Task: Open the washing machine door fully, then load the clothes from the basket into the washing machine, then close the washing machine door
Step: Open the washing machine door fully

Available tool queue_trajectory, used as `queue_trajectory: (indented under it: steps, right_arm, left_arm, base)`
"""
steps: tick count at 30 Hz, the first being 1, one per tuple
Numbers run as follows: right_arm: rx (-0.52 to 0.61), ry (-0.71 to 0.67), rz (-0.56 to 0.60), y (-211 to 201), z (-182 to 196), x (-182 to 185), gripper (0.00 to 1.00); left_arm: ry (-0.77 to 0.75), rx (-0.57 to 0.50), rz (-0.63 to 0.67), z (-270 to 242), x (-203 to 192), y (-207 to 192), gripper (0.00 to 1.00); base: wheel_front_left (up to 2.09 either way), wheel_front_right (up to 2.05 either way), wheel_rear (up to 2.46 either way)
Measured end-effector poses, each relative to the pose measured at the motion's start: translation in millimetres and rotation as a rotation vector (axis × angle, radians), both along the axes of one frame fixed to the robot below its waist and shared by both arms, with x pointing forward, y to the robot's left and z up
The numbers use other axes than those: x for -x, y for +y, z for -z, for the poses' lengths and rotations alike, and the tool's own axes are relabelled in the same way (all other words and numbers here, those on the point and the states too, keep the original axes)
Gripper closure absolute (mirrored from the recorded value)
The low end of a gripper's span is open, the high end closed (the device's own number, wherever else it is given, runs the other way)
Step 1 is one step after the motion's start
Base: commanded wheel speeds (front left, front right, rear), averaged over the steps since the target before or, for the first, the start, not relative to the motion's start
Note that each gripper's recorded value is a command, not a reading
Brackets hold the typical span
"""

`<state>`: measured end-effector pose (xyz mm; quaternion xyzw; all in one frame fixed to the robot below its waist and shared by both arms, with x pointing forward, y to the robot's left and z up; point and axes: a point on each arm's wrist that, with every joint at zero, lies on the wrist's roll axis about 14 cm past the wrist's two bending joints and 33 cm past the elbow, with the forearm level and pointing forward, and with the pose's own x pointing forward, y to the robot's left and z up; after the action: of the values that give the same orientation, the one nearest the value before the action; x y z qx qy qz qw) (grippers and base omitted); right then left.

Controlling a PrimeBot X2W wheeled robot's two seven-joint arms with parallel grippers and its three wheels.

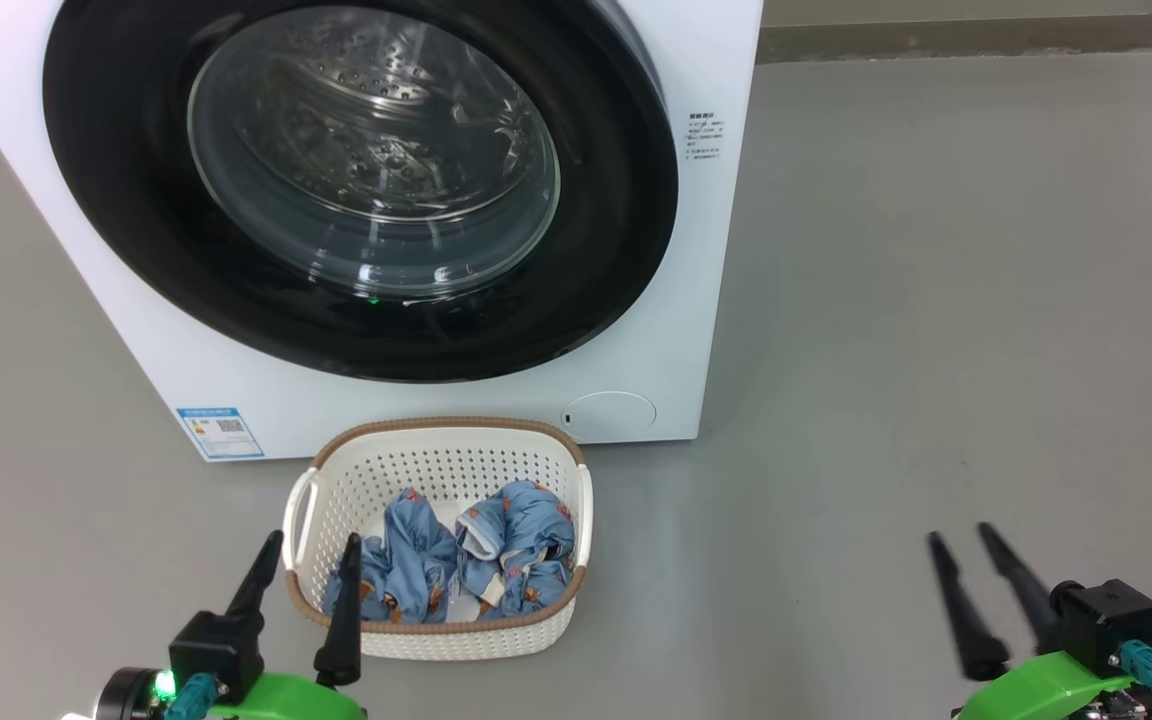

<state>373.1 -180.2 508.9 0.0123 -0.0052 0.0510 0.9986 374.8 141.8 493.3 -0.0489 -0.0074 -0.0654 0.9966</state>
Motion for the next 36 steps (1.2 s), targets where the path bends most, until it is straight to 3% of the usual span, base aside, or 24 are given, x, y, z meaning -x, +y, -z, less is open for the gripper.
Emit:
queue_trajectory:
  steps: [10, 18, 25, 36]
  right_arm:
    - [-0.013, 0.007, -0.013, 4.2, 2.1, -2.9, 1.00]
    - [-0.226, 0.013, -0.001, 5.9, -2.6, -23.4, 1.00]
    - [-0.540, 0.053, 0.013, 5.1, -5.6, -66.8, 1.00]
    - [-1.228, 0.173, -0.012, 7.6, 0.4, -152.9, 1.00]
  left_arm:
    - [0.005, -0.001, -0.007, 1.9, -0.3, 2.1, 0.00]
    - [0.013, 0.002, -0.011, 5.1, -4.3, 2.9, 0.00]
    - [-0.005, 0.005, -0.003, -0.1, -21.6, -0.7, 0.00]
    - [0.017, 0.000, -0.016, 11.2, -49.0, 0.3, 0.00]
  base:
    - [0.00, 0.00, 0.00]
    - [0.00, 0.00, 0.00]
    - [0.00, 0.00, 0.00]
    - [0.00, 0.00, 0.00]
